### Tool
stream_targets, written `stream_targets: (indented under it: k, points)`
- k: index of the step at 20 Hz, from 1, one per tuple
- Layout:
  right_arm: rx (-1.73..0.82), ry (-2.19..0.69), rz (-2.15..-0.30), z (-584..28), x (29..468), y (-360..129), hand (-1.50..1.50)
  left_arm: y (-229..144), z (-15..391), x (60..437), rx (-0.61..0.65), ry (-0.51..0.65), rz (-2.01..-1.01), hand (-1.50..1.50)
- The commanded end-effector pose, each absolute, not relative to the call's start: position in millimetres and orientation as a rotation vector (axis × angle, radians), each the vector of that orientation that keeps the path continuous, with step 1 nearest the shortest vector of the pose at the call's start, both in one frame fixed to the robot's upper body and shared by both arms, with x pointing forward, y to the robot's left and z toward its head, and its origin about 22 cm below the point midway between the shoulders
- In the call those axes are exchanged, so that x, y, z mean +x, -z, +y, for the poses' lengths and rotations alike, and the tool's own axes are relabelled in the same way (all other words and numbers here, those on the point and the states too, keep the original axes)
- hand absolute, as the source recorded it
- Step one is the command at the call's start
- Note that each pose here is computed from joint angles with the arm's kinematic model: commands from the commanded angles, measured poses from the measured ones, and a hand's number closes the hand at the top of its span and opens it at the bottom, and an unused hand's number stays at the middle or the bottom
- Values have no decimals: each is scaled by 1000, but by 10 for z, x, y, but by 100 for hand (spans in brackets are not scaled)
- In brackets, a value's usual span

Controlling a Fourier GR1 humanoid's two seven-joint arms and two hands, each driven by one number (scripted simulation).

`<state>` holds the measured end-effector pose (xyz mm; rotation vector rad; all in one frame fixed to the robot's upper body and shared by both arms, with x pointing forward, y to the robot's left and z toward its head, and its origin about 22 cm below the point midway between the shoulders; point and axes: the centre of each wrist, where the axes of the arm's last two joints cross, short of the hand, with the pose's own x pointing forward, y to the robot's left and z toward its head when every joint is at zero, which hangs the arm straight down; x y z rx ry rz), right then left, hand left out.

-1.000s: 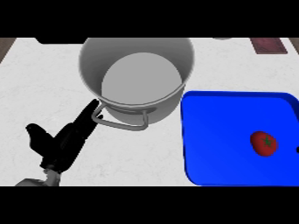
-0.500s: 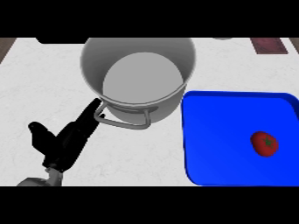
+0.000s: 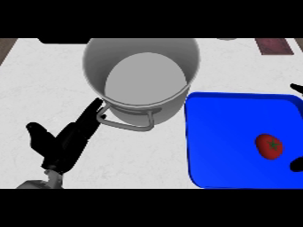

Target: Pick the tomato from the tray and place it in the pot

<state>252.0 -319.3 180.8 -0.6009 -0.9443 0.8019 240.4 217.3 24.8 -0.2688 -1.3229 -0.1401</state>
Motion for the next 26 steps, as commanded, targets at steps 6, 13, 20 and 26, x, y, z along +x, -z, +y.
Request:
stream_targets:
  k: [6, 13, 20, 26]
  points:
    - [-680, -866, -846, -3032, 2563, -1343, -150, -194, 2186, 2462, -268, 139, -1320, 0]
    - [-770, -883, -772, -3180, 2521, -1189, -150, -224, 2367, 2431, -274, 149, -1325, 0]
    - [-744, -937, -741, -3009, 2557, -1052, -150, -282, 2342, 2328, -278, 128, -1323, 0]
    - [-750, -914, -738, -3152, 2643, -856, -150, -251, 2193, 2323, -279, 167, -1321, 0]
